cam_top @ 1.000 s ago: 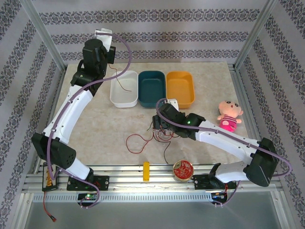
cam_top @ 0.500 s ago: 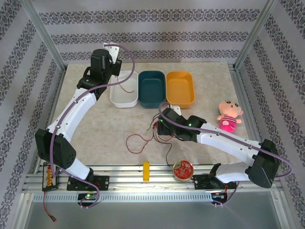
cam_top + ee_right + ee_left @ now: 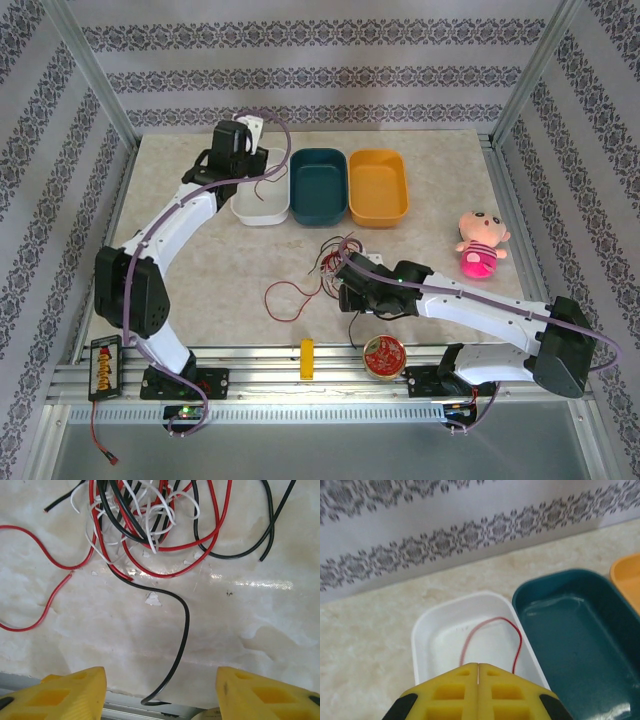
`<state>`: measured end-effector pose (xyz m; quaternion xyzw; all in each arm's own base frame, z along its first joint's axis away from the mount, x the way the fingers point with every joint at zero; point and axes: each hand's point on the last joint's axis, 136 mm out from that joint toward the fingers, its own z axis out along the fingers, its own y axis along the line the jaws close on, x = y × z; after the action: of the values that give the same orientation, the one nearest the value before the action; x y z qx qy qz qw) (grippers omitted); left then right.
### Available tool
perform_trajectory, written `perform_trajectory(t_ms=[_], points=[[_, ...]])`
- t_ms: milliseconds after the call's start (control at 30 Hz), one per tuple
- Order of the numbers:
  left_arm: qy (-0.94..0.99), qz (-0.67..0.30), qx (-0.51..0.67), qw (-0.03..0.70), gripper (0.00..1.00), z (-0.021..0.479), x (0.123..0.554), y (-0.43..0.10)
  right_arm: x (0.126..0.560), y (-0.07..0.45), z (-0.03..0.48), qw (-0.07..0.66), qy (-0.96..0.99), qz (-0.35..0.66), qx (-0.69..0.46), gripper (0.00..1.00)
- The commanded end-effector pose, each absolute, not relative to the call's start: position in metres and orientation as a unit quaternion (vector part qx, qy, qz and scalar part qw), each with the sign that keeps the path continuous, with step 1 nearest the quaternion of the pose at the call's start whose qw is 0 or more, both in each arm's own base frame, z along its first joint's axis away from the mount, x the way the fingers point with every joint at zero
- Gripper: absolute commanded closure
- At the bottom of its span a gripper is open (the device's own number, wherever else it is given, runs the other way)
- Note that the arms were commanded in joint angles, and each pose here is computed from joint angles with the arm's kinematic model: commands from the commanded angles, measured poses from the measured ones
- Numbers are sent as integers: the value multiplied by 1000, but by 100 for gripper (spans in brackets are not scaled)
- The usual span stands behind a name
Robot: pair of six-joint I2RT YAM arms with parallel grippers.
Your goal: Untangle the cables
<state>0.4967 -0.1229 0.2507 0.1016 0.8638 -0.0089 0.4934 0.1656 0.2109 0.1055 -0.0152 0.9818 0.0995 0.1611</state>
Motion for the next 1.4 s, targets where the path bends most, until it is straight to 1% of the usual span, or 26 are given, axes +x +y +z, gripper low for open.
perform_trajectory(t_ms=[0, 267, 400, 633, 667, 700, 800, 967, 1100, 1200, 1267, 1333, 1367], points=[[886, -10, 78, 456, 100, 224, 491, -116, 156, 211, 99, 140, 985, 100, -11, 43], [920, 31, 70, 384, 100, 181, 486, -104, 149, 213, 89, 119, 988, 95, -12, 48], [925, 33, 77, 371, 100, 168, 491, -106, 145, 213, 84, 108, 990, 89, -11, 49], [930, 50, 83, 355, 100, 145, 512, -107, 144, 218, 75, 97, 992, 79, -16, 54], [931, 53, 84, 350, 96, 141, 515, -108, 144, 218, 74, 96, 992, 78, -16, 54], [932, 56, 87, 348, 89, 139, 517, -108, 144, 219, 72, 95, 992, 76, -17, 55], [935, 62, 94, 335, 76, 135, 519, -108, 145, 220, 69, 94, 993, 75, -15, 57], [934, 72, 96, 336, 53, 138, 517, -104, 143, 219, 62, 85, 994, 63, -11, 59], [931, 73, 94, 345, 40, 151, 513, -102, 144, 219, 56, 82, 995, 53, -12, 62], [926, 72, 91, 360, 30, 168, 511, -101, 146, 221, 53, 81, 995, 48, -16, 71], [922, 72, 88, 371, 22, 180, 509, -100, 150, 224, 53, 86, 995, 46, -17, 83], [918, 72, 83, 382, 17, 190, 508, -98, 157, 227, 56, 99, 994, 47, -19, 93], [915, 72, 82, 388, 16, 195, 507, -98, 161, 229, 59, 108, 993, 47, -19, 97]])
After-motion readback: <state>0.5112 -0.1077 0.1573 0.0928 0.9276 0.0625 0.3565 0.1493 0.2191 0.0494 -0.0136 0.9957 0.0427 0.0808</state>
